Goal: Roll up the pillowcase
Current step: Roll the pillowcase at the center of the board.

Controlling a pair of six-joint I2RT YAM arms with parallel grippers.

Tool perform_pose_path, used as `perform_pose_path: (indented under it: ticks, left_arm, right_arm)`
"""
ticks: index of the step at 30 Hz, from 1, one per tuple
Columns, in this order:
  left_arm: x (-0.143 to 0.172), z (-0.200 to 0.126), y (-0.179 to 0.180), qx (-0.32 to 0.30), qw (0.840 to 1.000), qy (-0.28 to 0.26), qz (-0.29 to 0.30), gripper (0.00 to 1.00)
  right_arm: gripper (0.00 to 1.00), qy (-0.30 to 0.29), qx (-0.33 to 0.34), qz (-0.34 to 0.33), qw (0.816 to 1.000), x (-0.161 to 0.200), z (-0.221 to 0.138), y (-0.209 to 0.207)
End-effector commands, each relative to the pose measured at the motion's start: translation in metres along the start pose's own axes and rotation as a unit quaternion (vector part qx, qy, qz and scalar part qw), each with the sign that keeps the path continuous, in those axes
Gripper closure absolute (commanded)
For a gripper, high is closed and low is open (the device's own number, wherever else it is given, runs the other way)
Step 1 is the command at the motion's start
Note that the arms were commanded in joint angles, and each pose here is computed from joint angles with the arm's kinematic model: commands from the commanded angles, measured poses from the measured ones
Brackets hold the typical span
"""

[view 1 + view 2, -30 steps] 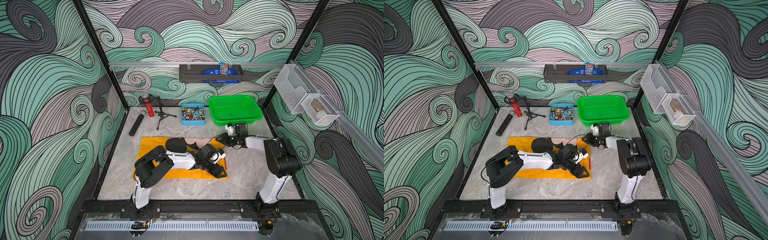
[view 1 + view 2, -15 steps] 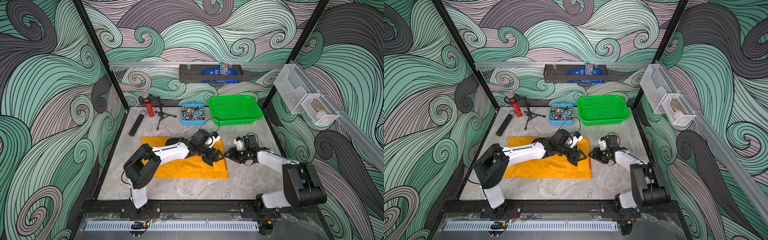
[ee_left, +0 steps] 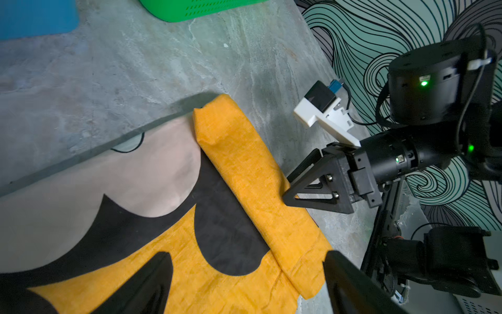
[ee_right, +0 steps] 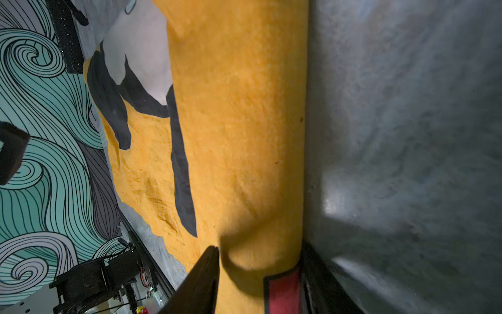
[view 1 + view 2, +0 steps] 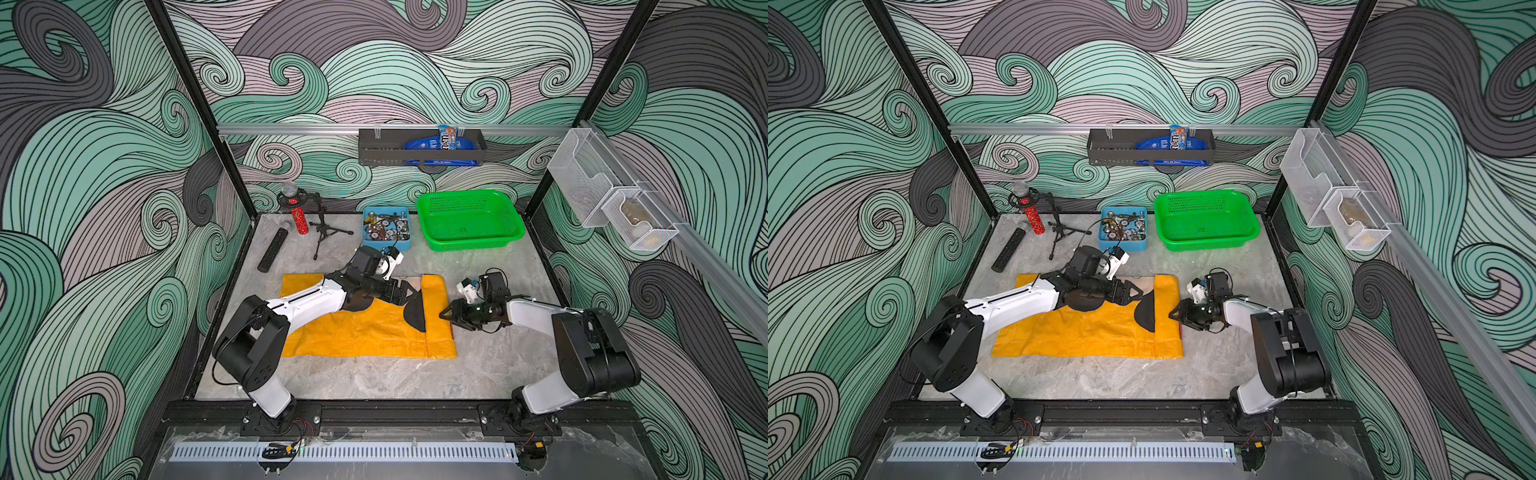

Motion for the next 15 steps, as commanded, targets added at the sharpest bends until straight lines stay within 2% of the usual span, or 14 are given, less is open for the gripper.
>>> perform_pose_path:
  ticks: [1,5,11,15]
  left_arm:
    - [-0.003,-0.011,0.002,-0.004,1.0,-0.01,0.009,0.09]
    - [0.003,-0.014,0.006,-0.006,1.0,-0.008,0.003,0.08]
    - [0.008,-0.015,0.006,0.004,1.0,-0.011,-0.01,0.06]
    - [0.012,-0.012,0.002,0.014,1.0,-0.008,-0.015,0.06]
  right_arm:
    - [0.55,-0.011,-0.022,-0.013,1.0,-0.009,0.004,0.005]
    - [0.73,-0.018,-0.027,-0.018,0.999,-0.013,0.003,0.008]
    - [0.93,-0.044,0.006,-0.016,0.999,-0.013,-0.012,0.004]
    - [0.98,-0.054,0.075,-0.008,0.996,-0.014,-0.027,-0.011]
Point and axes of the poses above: each gripper's point midway between its finger pads, its own z axis out along the fingers, its own y axis along the line the jaws close on, x = y × z, the point moved 3 cm from there along -z, back along the fingers, and after that the axes turned 6 degrees about -z, right-handed, at the moved point
